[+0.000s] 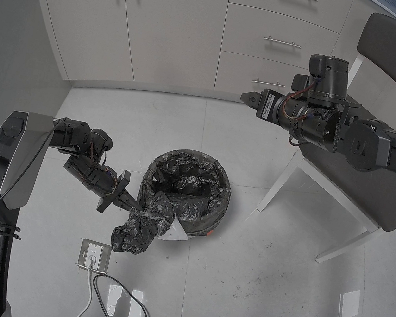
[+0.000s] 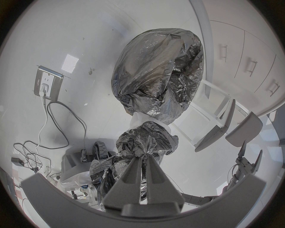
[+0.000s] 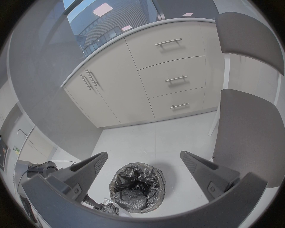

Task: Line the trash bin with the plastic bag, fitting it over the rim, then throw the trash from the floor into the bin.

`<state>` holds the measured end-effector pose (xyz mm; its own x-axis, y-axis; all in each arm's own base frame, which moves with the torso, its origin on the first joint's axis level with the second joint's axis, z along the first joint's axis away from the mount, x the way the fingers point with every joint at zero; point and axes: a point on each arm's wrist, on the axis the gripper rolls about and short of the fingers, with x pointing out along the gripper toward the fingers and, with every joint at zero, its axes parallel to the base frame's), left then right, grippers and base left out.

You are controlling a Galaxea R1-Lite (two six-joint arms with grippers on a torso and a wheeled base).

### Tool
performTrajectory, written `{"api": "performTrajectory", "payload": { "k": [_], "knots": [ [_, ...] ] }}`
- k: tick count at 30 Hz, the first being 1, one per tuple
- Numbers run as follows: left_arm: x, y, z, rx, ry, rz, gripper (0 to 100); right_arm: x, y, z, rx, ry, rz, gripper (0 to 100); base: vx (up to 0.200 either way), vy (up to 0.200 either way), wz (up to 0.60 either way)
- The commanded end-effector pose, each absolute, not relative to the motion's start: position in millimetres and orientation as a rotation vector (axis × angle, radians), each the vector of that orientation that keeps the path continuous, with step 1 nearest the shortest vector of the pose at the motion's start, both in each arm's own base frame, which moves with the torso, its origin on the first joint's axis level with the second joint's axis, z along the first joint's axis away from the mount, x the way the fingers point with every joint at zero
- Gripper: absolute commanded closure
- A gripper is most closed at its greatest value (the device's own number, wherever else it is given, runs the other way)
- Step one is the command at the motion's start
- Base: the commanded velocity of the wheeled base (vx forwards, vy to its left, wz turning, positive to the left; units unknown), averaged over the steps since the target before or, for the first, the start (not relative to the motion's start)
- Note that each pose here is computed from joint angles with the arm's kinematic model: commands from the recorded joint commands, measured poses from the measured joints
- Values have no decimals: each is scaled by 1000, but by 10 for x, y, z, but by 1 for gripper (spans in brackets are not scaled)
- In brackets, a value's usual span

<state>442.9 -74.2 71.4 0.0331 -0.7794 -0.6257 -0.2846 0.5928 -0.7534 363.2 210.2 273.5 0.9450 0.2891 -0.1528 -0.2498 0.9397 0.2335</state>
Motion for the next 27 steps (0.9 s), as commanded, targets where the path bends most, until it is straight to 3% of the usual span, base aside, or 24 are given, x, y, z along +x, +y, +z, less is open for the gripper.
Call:
{"api": "performTrajectory", "payload": {
  "k": [1, 27],
  "knots": [
    [4433, -749, 688, -945, 1552, -469, 100, 3621, 2101, 2761, 216, 180, 279, 0, 0, 0, 0],
    [4375, -766, 952, -1059, 1565, -416, 100, 3564, 2119, 2878, 221, 172, 291, 0, 0, 0, 0]
  ]
}}
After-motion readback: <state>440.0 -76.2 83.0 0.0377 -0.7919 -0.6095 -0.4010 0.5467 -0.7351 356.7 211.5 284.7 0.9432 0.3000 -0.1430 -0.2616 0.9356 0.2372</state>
